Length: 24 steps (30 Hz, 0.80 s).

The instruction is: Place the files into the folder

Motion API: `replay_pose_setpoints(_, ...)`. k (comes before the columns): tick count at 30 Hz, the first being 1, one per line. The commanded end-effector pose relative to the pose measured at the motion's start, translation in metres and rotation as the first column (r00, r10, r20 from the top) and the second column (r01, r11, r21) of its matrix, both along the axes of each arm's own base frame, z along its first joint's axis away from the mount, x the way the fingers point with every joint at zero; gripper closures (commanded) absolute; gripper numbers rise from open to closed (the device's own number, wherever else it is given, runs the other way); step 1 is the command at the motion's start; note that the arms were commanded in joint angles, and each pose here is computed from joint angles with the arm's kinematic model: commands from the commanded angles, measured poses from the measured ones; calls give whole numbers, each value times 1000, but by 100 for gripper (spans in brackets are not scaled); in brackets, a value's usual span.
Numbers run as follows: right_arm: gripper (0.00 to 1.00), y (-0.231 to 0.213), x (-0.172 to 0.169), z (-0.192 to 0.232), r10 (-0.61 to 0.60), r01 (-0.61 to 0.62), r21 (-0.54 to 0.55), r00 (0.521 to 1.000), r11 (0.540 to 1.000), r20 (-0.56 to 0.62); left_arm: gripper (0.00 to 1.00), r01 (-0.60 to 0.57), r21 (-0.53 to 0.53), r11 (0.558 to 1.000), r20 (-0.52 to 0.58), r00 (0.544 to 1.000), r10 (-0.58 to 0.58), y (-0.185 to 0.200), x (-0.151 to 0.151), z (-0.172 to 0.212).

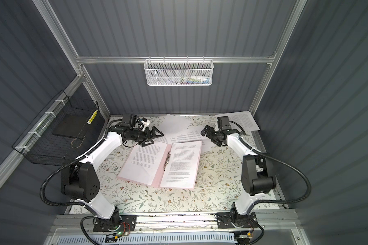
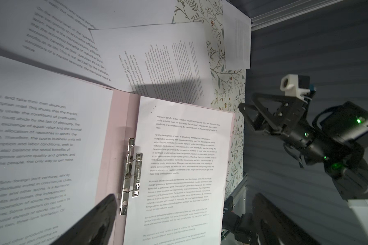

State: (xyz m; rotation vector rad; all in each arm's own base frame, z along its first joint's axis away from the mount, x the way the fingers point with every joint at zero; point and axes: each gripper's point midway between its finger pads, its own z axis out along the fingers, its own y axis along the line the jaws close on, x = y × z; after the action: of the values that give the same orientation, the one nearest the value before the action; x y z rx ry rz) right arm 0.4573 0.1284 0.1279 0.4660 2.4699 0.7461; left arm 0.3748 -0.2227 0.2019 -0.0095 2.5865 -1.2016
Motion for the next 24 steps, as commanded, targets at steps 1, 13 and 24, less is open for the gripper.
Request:
replay_pose_setpoints(1, 1, 17, 28, -5, 18, -20, 90, 1000, 996, 18, 0, 17, -25, 1000, 29, 999, -16, -9, -11, 22)
replay_pose_setpoints(13, 1, 26, 50, -74, -59, 83, 211, 991, 974, -120, 0, 18, -8, 1000, 24, 1000, -18, -12, -15, 22)
replay_pose_setpoints(24, 1, -36, -4, -84, -232, 279, 253, 952, 926, -201, 0, 31, -35, 999, 165, 986, -25, -13, -11, 88)
